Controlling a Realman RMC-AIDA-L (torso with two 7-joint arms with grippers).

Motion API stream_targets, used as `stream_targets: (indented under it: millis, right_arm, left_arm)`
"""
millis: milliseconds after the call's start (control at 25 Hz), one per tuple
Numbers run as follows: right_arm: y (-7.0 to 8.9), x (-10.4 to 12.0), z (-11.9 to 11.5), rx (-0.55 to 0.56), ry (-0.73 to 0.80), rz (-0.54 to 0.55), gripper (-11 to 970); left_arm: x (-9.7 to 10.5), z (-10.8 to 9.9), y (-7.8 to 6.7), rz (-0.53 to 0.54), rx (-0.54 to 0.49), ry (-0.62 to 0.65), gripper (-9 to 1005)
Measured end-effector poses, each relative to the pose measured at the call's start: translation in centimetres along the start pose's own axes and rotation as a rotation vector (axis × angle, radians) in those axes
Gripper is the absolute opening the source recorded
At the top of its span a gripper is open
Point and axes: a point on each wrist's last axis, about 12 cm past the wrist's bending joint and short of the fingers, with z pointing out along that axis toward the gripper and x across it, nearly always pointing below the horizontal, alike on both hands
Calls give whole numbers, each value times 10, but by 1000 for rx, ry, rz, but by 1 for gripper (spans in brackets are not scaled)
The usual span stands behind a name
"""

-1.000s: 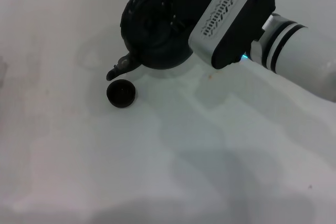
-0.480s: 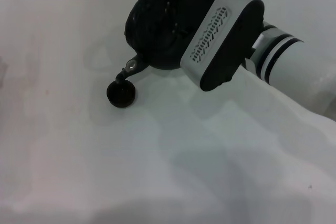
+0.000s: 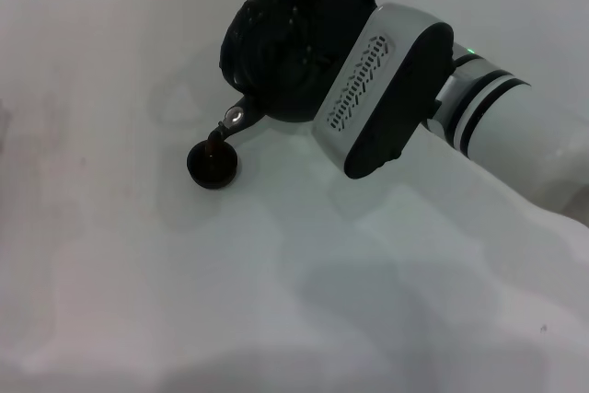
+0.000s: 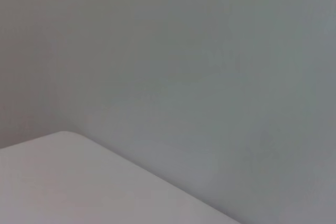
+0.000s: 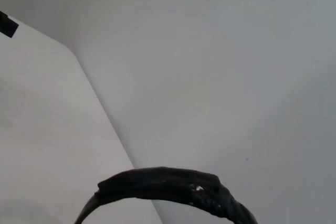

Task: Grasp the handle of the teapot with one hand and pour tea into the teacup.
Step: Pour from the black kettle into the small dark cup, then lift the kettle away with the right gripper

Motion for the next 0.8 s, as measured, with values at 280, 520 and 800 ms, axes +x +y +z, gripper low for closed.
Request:
stream_targets:
  millis: [280,520,800]
  right_arm:
    - [1,-1,0,5,-3,-15,109]
    - [2,-1,-1,14,-1,-22,109]
    - [5,1,-2,9,5,-25,108]
  left_arm:
    - [-1,1,0,-1,-2,-3,893]
    - [-1,1,0,-1,-2,-4,892]
    - [-1,1,0,-1,0,-4,892]
